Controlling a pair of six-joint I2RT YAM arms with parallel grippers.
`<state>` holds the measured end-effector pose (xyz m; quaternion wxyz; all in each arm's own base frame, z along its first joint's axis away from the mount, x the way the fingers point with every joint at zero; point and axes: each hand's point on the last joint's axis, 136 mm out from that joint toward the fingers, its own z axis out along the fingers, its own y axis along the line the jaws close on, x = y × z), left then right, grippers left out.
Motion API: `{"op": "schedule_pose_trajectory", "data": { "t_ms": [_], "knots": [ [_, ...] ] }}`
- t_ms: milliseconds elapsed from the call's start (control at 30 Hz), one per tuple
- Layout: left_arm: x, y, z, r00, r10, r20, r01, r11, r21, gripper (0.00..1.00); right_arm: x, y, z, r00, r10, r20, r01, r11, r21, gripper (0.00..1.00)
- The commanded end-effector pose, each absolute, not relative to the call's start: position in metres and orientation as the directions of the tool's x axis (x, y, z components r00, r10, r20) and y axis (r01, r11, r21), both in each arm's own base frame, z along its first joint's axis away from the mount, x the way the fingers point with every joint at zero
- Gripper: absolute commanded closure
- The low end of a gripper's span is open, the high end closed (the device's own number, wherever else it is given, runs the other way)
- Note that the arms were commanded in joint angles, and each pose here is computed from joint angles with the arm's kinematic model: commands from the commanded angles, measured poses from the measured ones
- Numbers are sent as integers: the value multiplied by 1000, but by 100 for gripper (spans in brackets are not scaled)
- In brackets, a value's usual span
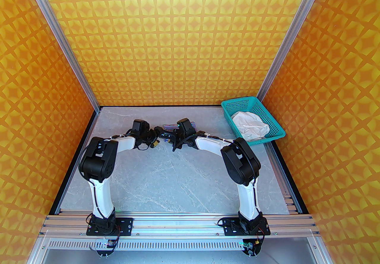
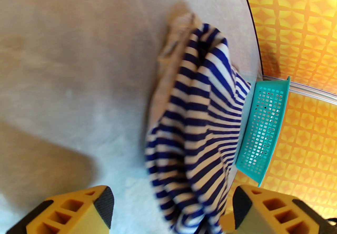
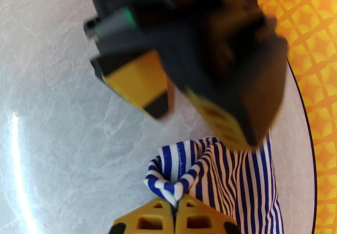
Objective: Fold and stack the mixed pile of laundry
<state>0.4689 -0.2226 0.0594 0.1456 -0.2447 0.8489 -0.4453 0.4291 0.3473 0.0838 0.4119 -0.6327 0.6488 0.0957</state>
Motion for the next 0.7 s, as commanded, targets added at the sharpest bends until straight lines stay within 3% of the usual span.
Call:
{"op": "schedule_pose_trajectory", "data": {
  "t_ms": [0,133,300,400,433,467,533,600,667],
  "knots": [
    [480,-237,56,-825,-565,-6,-307,459,-834,21,428,354,108,170,-689,-705,-892,197,-407,100],
    [479,-251,51,-825,-565,29,-330,438,-837,25,430,354,112,173,-679,-713,-887,207,-412,100],
    [485,-259,55,-817,-575,44,-335,412,-847,42,432,353,119,182,-666,-724,-879,220,-424,100],
    [491,-258,59,-811,-585,23,-326,418,-848,68,432,351,120,182,-666,-723,-874,226,-429,100],
    [493,-257,60,-811,-586,5,-318,432,-844,85,432,350,121,179,-665,-725,-872,234,-430,98],
    [496,-254,61,-812,-583,-17,-307,453,-837,96,432,348,121,168,-665,-727,-868,250,-429,85],
    [501,-248,59,-829,-555,-68,-276,510,-815,100,429,343,124,141,-658,-740,-864,284,-417,62],
    [503,-231,52,-844,-521,-124,-248,585,-772,100,422,336,136,96,-632,-769,-858,340,-386,50],
    [505,-208,49,-852,-496,-169,-230,644,-730,100,413,327,149,46,-591,-805,-848,403,-344,47]
  ]
}}
